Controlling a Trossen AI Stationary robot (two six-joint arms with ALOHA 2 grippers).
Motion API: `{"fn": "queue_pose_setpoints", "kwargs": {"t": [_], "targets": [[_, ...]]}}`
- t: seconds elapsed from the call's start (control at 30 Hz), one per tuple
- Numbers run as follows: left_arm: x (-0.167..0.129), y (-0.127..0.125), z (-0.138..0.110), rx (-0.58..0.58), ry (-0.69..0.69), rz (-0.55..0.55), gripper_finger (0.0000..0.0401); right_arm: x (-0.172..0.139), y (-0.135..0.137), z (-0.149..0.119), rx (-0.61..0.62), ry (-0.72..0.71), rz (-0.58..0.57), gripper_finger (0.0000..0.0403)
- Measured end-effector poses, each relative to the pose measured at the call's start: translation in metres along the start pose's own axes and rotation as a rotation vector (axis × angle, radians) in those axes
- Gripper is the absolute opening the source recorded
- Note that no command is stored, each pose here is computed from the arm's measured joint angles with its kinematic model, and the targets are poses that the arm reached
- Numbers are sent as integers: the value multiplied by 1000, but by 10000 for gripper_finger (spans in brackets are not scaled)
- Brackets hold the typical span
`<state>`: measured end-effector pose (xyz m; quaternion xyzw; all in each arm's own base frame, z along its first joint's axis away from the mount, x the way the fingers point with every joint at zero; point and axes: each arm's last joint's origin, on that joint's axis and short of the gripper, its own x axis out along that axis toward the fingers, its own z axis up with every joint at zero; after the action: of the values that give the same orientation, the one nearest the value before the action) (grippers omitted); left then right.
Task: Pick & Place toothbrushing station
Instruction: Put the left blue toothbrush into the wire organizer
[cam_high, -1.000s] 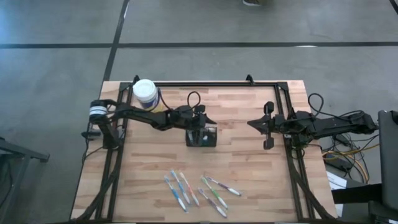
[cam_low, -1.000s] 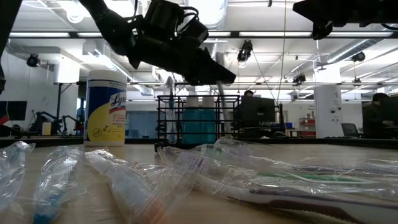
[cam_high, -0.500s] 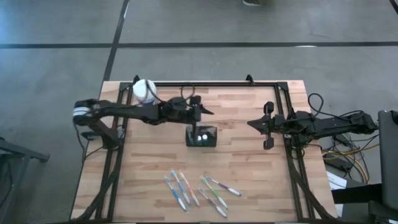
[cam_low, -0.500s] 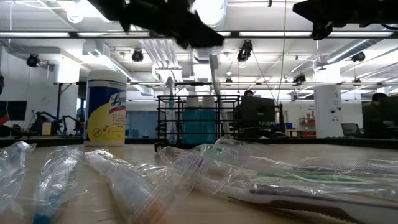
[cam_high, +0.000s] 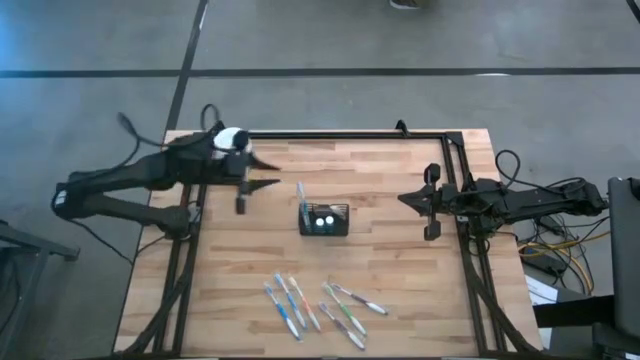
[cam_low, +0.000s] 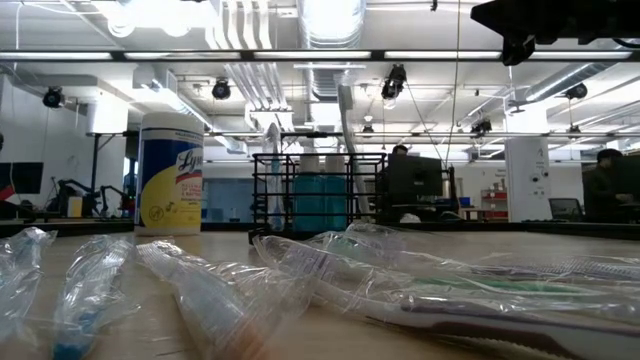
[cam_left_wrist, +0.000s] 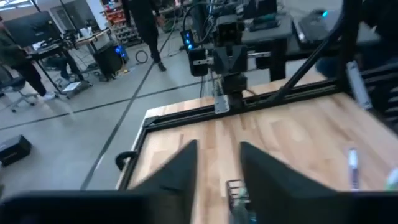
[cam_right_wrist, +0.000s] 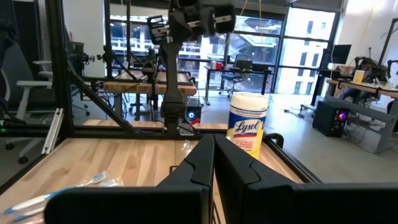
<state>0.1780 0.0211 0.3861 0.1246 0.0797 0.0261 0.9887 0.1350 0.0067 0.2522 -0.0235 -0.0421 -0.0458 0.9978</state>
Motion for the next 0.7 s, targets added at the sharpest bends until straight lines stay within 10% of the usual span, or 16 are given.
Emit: {"fn": "queue_pose_setpoints", "kwargs": {"t": [0.13,0.7], "targets": [[-19,-13,-23,-40,-45,-80,13,0,0,0,0,0,1,8],[-29,-62,-157,-238,-168,-223,3,0,0,-1,26,4,1,8]]}}
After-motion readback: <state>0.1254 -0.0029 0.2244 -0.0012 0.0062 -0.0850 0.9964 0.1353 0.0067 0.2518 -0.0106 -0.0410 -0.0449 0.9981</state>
